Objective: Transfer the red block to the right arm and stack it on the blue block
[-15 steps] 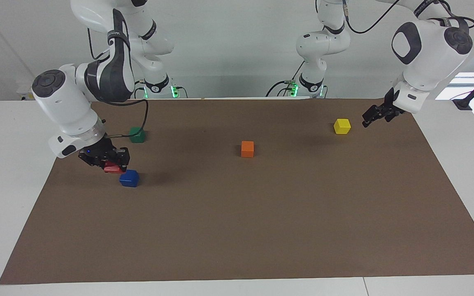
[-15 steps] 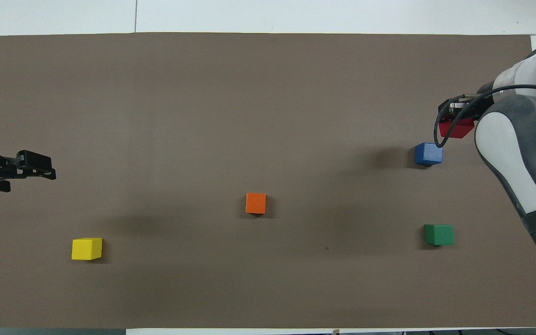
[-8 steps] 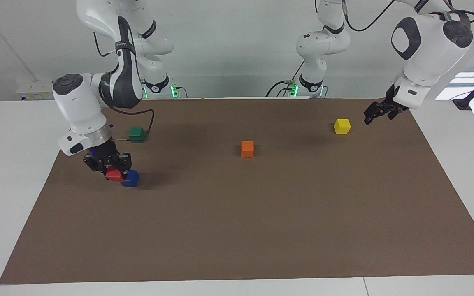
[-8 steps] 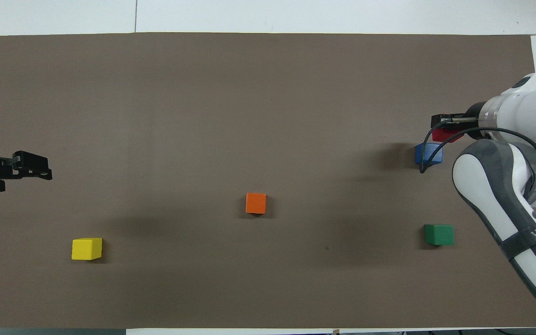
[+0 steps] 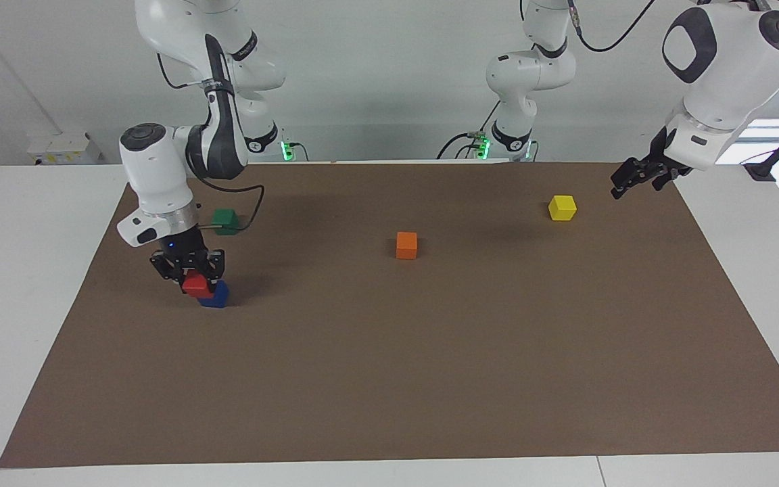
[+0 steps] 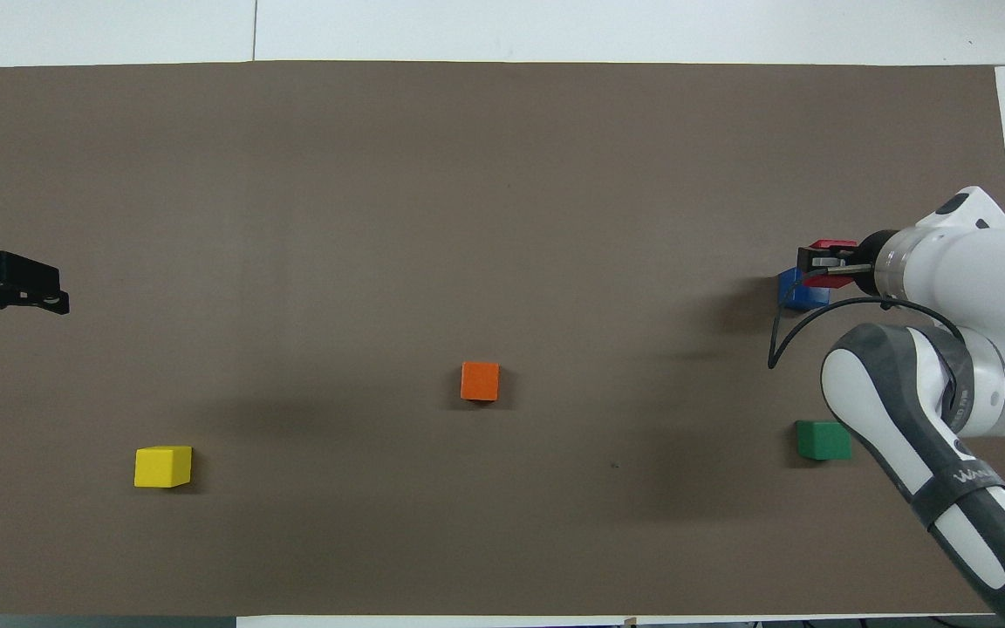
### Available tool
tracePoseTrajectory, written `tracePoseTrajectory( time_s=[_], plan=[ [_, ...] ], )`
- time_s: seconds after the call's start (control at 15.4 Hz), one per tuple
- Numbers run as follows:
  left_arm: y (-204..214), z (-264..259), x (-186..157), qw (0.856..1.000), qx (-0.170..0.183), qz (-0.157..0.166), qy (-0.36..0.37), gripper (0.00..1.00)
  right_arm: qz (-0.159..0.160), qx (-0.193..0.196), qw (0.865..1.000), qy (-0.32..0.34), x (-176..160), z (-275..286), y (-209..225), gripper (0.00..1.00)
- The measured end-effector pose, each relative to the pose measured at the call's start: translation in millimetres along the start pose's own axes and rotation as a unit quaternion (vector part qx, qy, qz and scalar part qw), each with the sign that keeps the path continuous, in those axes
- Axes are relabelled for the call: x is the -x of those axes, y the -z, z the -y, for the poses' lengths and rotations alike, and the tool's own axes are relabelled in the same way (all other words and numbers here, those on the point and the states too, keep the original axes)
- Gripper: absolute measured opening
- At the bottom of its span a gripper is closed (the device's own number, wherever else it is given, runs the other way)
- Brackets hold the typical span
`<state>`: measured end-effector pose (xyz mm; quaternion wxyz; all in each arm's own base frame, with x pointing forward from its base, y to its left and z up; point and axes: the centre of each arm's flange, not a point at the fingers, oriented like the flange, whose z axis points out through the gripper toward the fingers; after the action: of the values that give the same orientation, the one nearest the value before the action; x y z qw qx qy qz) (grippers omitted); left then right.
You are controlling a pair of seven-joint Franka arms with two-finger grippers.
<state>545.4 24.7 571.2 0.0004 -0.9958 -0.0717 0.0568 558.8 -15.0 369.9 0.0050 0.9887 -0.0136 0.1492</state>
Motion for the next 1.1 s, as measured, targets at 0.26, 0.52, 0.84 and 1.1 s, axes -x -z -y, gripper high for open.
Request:
tracePoseTrajectory(
  time_s=[0.26, 0.52, 0.84, 1.1],
  plan=[
    [1, -4, -3, 1.0, -0.002, 0.017, -0.003, 1.0, 0.01, 0.0, 1.0, -0.002, 15, -2, -5, 0.56],
    [1, -9, 3, 0.999, -0.004, 0.031, -0.009, 1.0, 0.015, 0.001, 1.0, -0.007, 20, -6, -8, 0.56],
    [1, -8, 2, 0.999, -0.004, 0.031, -0.008, 1.0, 0.02, 0.003, 1.0, -0.014, 24, -14, -15, 0.56],
    [1, -9, 2, 1.0, -0.004, 0.028, -0.009, 1.0, 0.011, 0.004, 1.0, -0.014, 23, -14, -20, 0.56]
  ],
)
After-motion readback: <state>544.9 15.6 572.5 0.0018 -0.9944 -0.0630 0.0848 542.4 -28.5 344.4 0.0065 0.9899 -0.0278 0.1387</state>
